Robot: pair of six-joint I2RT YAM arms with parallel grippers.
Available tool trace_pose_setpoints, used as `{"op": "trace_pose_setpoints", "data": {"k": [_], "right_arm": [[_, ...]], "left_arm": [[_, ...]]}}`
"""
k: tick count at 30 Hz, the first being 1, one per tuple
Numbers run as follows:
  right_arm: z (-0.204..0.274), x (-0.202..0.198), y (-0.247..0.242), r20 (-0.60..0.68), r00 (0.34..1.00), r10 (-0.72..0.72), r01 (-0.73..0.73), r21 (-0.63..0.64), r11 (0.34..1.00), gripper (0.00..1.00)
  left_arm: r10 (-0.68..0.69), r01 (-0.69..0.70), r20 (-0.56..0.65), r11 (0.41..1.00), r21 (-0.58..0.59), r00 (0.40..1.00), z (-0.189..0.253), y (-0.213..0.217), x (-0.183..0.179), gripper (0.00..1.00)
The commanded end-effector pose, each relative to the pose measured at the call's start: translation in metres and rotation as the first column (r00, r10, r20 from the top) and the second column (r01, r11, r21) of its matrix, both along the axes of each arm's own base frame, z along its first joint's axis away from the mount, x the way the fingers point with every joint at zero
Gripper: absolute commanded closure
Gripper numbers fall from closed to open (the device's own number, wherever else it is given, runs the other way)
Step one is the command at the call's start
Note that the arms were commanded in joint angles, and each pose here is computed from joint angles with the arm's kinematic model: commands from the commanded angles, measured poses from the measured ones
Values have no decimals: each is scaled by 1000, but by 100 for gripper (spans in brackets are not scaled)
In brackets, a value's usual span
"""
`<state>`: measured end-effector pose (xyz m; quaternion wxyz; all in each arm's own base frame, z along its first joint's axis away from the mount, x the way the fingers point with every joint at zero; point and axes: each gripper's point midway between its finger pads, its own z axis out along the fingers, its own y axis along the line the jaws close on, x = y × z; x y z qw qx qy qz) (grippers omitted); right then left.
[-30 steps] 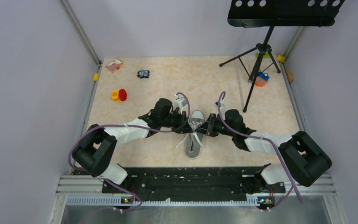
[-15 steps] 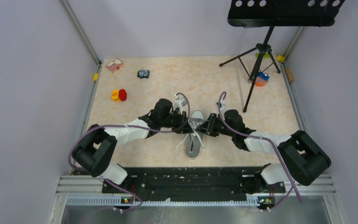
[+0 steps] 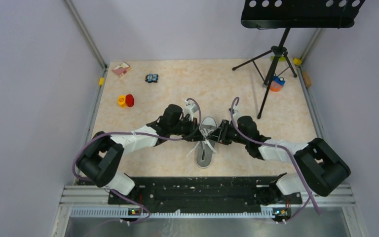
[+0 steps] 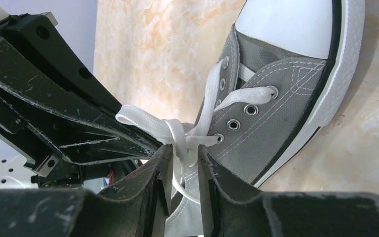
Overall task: Tie the shoes
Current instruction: Cross the shoelace with the shoelace.
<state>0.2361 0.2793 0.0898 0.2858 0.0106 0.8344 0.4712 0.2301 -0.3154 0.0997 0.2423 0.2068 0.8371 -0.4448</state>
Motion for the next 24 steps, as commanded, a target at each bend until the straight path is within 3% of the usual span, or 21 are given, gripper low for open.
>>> {"op": "trace_pose_setpoints", "data": {"k": [1,5,24], "right_arm": [[20,8,9,61,998,27,-30,39,999,74],[18,8,7,57,998,14,-16,38,999,100],[23,-7,-1,78,996,35,-36,13,999,100]], "left_arm": [[-21,24,58,999,-42,998,19,-6,3,100],[-16,18,59,999,-38,998,19,-5,3,100],[117,-115,40,992,-48,992,16,-7,17,100]]}}
